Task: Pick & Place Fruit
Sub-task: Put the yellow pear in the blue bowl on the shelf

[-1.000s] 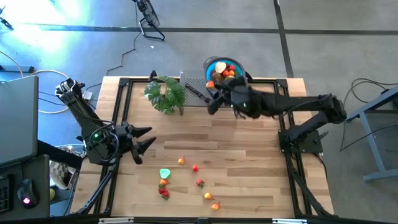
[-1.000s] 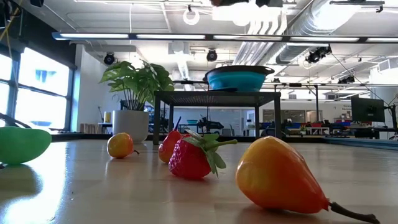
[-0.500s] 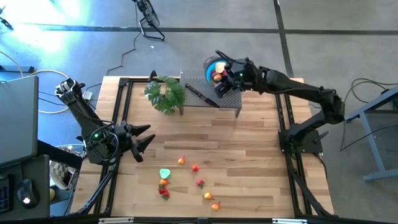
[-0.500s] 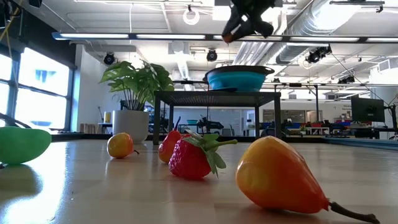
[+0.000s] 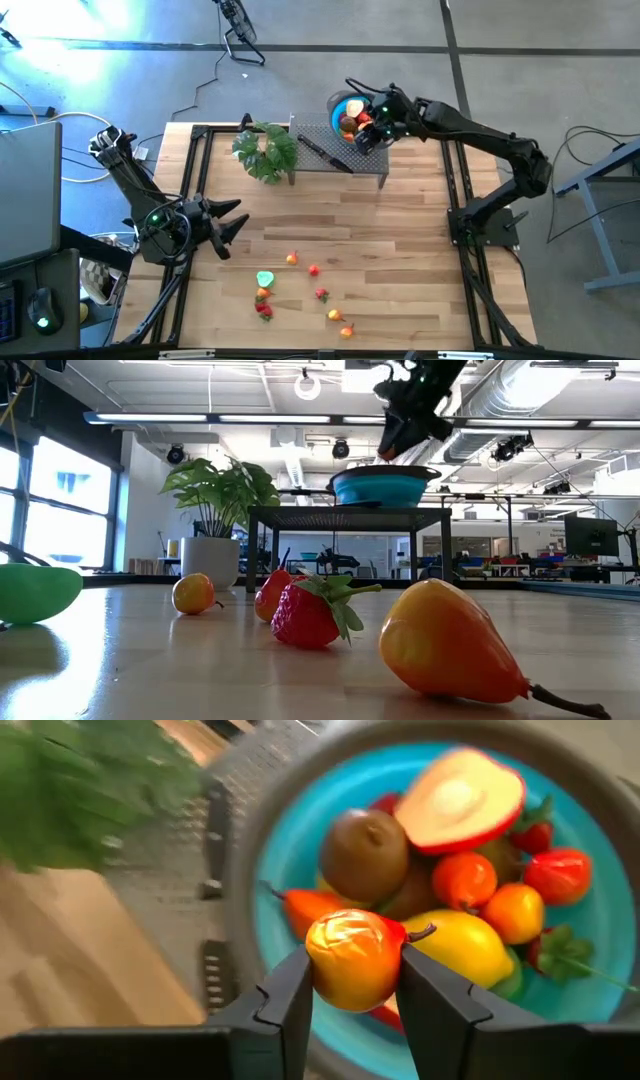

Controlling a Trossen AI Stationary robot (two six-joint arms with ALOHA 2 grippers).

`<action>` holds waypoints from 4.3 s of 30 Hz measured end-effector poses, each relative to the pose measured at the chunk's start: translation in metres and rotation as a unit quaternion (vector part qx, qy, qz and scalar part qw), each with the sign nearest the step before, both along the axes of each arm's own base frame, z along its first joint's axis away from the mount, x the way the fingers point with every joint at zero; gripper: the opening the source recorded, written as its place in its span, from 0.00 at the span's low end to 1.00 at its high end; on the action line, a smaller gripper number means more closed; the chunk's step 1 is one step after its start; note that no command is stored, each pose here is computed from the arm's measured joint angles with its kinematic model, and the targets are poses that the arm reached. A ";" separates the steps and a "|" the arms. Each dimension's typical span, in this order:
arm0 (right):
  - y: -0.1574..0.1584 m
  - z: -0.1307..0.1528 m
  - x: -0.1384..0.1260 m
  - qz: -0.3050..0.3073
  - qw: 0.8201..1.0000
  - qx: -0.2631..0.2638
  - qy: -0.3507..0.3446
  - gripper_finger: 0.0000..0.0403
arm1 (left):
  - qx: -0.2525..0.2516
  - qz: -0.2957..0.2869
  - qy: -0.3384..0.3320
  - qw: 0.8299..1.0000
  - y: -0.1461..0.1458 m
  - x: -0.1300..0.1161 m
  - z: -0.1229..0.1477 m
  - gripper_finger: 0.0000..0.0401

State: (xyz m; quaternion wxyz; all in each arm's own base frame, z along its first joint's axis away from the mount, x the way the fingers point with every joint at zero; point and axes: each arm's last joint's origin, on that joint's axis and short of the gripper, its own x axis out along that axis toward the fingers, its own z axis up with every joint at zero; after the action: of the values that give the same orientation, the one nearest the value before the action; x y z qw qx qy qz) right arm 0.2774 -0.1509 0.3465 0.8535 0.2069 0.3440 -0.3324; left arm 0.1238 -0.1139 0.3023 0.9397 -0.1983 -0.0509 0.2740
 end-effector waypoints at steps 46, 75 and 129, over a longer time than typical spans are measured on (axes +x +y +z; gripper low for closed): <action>0.050 0.069 -0.034 0.075 0.979 -0.019 -0.189 0.27 | -0.002 -0.014 0.001 1.000 -0.001 0.000 0.000 0.62; 0.208 0.087 -0.070 0.065 0.963 0.046 -0.259 0.01 | 0.013 -0.221 0.097 0.970 -0.044 0.028 -0.041 0.62; 0.232 0.083 -0.102 0.115 0.971 -0.076 -0.197 0.01 | 0.040 -0.240 0.328 0.913 -0.053 0.191 -0.154 0.62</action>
State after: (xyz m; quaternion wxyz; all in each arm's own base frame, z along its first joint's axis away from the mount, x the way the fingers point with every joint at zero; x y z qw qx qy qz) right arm 0.1750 0.0814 0.4296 0.9502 0.1618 0.1641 -0.2098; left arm 0.3149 -0.1665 0.1483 0.9481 -0.0652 0.2988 0.0872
